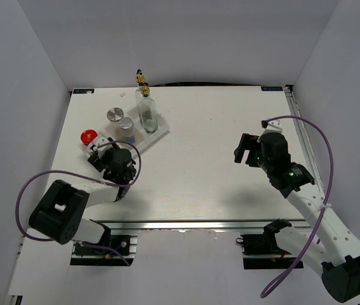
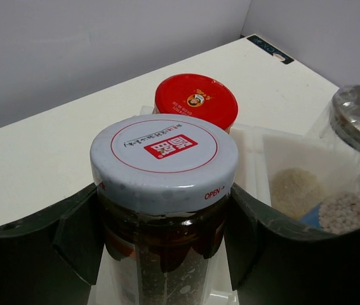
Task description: Organize the condiment bottles
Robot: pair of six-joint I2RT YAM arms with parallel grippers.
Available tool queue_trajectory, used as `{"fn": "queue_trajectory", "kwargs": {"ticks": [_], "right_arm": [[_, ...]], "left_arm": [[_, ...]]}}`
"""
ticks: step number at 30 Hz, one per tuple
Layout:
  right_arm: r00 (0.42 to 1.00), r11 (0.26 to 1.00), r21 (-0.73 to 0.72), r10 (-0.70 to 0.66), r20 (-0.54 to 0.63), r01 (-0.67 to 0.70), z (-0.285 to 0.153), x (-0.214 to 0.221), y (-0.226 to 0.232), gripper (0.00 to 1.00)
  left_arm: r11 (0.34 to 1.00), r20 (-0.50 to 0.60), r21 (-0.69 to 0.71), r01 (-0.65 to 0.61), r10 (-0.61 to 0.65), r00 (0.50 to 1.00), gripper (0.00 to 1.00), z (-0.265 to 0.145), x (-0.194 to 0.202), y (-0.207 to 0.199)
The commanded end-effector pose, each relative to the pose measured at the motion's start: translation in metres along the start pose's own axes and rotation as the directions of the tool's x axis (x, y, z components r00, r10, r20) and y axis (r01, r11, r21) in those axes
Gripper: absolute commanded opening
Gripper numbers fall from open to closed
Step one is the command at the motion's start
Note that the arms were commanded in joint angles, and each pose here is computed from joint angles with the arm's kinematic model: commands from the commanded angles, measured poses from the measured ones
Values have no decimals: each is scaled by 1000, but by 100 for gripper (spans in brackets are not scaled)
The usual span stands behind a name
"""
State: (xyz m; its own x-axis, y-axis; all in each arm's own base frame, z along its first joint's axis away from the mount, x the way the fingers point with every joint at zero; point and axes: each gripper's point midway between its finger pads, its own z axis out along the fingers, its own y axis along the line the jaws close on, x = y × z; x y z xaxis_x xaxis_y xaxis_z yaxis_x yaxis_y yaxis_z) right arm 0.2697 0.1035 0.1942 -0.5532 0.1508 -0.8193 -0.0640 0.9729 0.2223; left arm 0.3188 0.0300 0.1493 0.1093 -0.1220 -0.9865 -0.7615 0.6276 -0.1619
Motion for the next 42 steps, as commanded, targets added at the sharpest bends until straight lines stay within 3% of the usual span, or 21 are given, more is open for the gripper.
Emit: {"fn": "queue_trajectory", "kwargs": {"ticks": [1,13,23,25,33,42], "right_arm": [[999,1000,-2,-7,49,8,1,-12,-1,89],[1000,1000,-6,-15,17,16,8,-6,0,89],[1000,1000,-4,-21,14,21,10,-6,-2,90],[1000,1000,-2,-22,12,22,9,-5,-2,89],[1000,1000,-3,-22,13,22,8,-6,-2,89],[1000,1000,-10,-23,15,23,6,-7,-1,90]], "left_arm": [[992,38,28,124,-125,991,0,10,-18,-22],[992,47,18,127,-128,991,0,32,4,-32],[995,40,3,99,-99,994,14,38,18,-38],[995,48,-22,100,-99,994,24,39,18,-34],[995,40,-44,90,-88,995,40,40,20,-37],[994,38,-82,78,-75,997,45,42,21,-35]]}}
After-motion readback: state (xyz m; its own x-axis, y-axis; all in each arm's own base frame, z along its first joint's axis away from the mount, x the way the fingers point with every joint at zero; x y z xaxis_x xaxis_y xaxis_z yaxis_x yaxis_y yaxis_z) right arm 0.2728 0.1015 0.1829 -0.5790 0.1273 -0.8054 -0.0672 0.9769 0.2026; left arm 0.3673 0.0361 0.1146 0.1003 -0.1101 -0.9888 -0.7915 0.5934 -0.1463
